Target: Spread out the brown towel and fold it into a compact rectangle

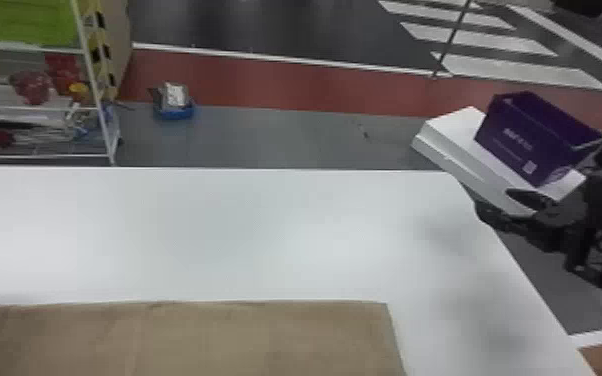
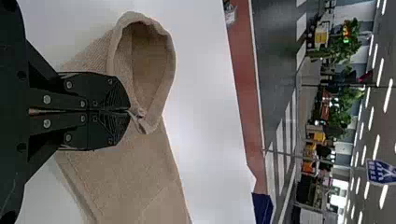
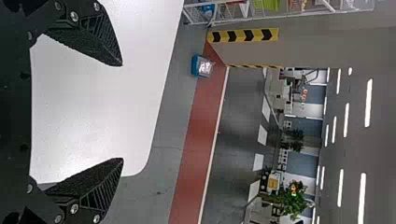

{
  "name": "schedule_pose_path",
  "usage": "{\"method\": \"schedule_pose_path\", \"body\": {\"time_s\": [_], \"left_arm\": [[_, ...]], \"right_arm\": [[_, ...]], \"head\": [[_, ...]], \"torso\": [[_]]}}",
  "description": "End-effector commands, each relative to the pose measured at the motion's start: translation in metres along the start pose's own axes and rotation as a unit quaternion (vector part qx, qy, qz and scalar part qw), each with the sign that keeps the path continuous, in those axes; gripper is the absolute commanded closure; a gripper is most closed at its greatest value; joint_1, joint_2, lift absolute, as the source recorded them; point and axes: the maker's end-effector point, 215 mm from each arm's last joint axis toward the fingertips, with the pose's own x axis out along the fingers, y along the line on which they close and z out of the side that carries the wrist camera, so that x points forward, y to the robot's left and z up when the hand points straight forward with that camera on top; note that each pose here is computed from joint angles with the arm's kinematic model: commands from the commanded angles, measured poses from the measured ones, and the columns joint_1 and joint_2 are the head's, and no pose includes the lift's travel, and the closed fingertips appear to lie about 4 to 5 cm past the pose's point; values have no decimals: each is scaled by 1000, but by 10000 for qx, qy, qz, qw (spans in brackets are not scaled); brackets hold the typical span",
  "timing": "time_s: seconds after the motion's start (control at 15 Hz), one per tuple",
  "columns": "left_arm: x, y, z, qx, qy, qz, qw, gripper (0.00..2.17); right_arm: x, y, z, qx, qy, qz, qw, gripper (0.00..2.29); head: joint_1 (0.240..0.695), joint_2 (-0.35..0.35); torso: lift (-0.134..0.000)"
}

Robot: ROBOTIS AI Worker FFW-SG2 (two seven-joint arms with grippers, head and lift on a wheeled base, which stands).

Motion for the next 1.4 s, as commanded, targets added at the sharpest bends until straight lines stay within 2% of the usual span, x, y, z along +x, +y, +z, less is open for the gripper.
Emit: {"method": "schedule_pose_path", "body": {"time_s": [0.0, 0.4, 0.73, 0.93, 1.07, 1.13, 1.2, 1.27, 1.33], "left_arm": [[4, -28, 11, 190, -125, -292, 9993, 1882], [23, -106, 41, 308, -397, -1163, 9919, 1882], [47, -175, 46, 208, -462, -1871, 9810, 1882], [65, -212, 49, 169, -476, -2161, 9751, 1882], [77, -231, 51, 180, -479, -2228, 9735, 1882], [84, -242, 51, 166, -485, -2291, 9721, 1821], [89, -254, 48, 161, -459, -2412, 9693, 1166], [91, -265, 47, 166, -442, -2535, 9662, 178], [93, -275, 46, 152, -436, -2637, 9635, -2]], "right_arm": [[0, -1, 0, 5, -6, -5, 10000, 174], [-1, 1, -3, 2, 25, 5, 10000, 174], [0, 1, -1, -29, -17, 2, 10000, 174], [1, 3, -1, -58, -40, 7, 10000, 174], [1, 2, -4, -61, -28, -6, 10000, 174], [1, 2, -4, -61, -28, -6, 10000, 174], [1, 2, -4, -61, -28, -6, 10000, 174], [1, 2, -4, -65, -34, -8, 10000, 174], [0, 2, -5, -60, -28, -10, 10000, 174]], "head": [[695, -256], [695, -346], [695, -350], [695, -350], [695, -350], [695, -350], [695, -350], [695, -350], [695, -350]], "torso": [[-124], [-124], [-124], [-124], [-124], [-124], [-124], [-124], [-124]]}}
